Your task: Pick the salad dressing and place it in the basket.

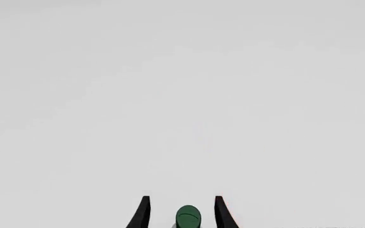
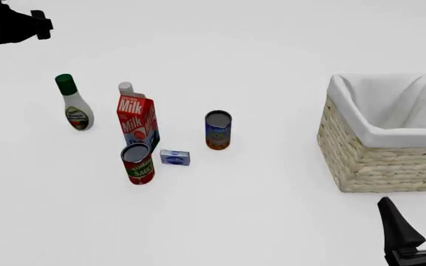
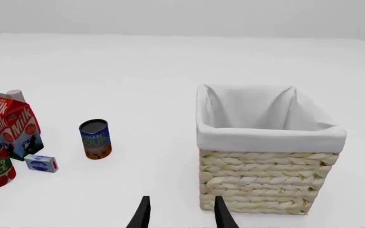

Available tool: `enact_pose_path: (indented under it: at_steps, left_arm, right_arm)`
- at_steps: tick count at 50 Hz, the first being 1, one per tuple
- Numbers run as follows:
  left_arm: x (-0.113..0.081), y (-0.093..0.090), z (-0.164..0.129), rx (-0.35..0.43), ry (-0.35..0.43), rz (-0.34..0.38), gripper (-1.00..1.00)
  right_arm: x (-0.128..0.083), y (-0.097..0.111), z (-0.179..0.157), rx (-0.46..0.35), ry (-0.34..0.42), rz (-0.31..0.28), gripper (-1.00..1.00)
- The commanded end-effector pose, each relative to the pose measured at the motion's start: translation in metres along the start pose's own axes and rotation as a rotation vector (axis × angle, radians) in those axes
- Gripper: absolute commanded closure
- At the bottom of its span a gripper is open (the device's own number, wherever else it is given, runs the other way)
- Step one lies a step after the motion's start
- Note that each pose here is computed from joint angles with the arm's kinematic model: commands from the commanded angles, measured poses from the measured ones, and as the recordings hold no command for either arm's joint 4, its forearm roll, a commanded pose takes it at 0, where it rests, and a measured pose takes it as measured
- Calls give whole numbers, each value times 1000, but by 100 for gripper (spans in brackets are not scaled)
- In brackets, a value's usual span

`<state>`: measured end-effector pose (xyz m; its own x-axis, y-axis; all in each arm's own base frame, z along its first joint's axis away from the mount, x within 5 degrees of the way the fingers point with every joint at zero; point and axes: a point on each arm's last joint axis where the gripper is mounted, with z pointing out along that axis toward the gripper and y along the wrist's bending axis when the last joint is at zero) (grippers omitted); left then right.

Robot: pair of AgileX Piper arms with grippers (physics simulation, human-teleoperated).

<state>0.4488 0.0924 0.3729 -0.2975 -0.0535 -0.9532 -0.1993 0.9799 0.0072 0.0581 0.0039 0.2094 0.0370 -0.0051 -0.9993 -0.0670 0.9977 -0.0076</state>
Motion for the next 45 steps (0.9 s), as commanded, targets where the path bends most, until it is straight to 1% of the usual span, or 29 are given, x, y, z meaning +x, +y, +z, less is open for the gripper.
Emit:
enact_pose_path:
  at_steps: [1,13,18,23,32,36,37,45]
  left_arm:
    - [10,-12,23,23,31,-1,-100]
    - [30,-12,43,23,64,-19,-100]
    - [36,-14,49,27,75,-12,-100]
    - [46,-6,57,10,91,-23,-100]
    - [67,-2,69,2,122,-36,-100]
    - [72,-2,71,0,128,-41,-100]
    - [78,-1,75,-2,139,-48,-100]
    - [90,-6,82,8,157,-44,-100]
  right_arm:
    - [1,0,-1,1,6,-1,-100]
    - [2,0,-2,4,14,-3,-100]
    - [2,0,-1,4,16,-3,-100]
    - [2,0,-1,-2,18,-3,-100]
    - [2,0,-1,-6,20,-7,-100]
    - [2,0,-1,-6,21,-6,-100]
    - [3,0,-1,-6,22,-7,-100]
    - [3,1,-1,-10,25,-5,-100]
